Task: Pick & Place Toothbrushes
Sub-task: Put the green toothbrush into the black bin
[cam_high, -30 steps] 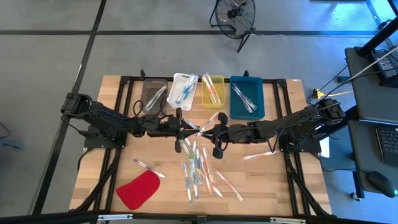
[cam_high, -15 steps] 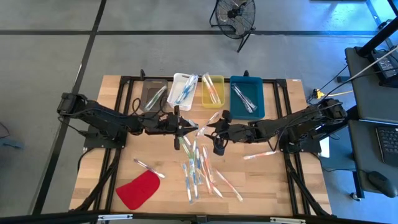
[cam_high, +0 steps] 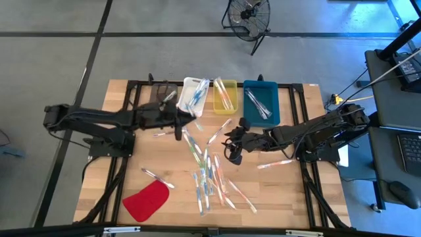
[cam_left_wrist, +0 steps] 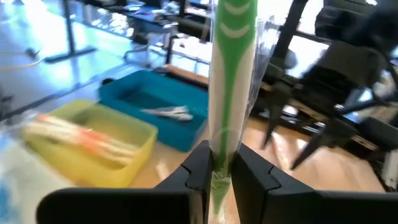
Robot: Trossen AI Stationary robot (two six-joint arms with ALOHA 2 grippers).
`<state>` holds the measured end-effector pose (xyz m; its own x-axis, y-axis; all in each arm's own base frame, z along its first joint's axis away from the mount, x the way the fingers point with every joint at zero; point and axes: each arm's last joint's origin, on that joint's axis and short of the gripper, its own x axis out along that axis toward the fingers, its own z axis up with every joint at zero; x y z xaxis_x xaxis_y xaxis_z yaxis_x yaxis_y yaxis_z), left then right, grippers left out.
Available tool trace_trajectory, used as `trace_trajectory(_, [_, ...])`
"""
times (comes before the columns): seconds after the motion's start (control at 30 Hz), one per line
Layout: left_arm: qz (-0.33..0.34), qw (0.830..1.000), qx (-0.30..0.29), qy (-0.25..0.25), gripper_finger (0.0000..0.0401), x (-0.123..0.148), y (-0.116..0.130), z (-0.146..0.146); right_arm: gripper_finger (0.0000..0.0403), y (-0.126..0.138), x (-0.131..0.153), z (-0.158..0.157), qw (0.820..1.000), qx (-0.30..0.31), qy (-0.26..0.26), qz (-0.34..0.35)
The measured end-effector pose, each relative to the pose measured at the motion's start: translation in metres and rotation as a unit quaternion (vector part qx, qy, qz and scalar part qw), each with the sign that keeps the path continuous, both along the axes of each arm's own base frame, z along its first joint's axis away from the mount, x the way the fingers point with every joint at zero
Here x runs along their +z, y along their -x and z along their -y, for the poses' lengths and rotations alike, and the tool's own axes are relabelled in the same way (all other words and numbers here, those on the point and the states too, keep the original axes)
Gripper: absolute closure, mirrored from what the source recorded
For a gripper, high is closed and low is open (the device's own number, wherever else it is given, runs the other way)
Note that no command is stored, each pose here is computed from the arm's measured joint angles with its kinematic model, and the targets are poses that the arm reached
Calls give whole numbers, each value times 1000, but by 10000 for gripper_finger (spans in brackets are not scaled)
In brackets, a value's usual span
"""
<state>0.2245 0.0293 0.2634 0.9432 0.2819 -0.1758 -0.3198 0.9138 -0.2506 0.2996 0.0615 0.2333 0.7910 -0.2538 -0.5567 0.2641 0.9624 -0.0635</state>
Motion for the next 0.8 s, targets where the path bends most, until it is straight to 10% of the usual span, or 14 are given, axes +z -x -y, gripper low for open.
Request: trace_trajectory(0.8, [-160, 956, 237, 72, 361, 26, 57, -87, 265, 1, -2, 0, 1000, -7, -7, -8])
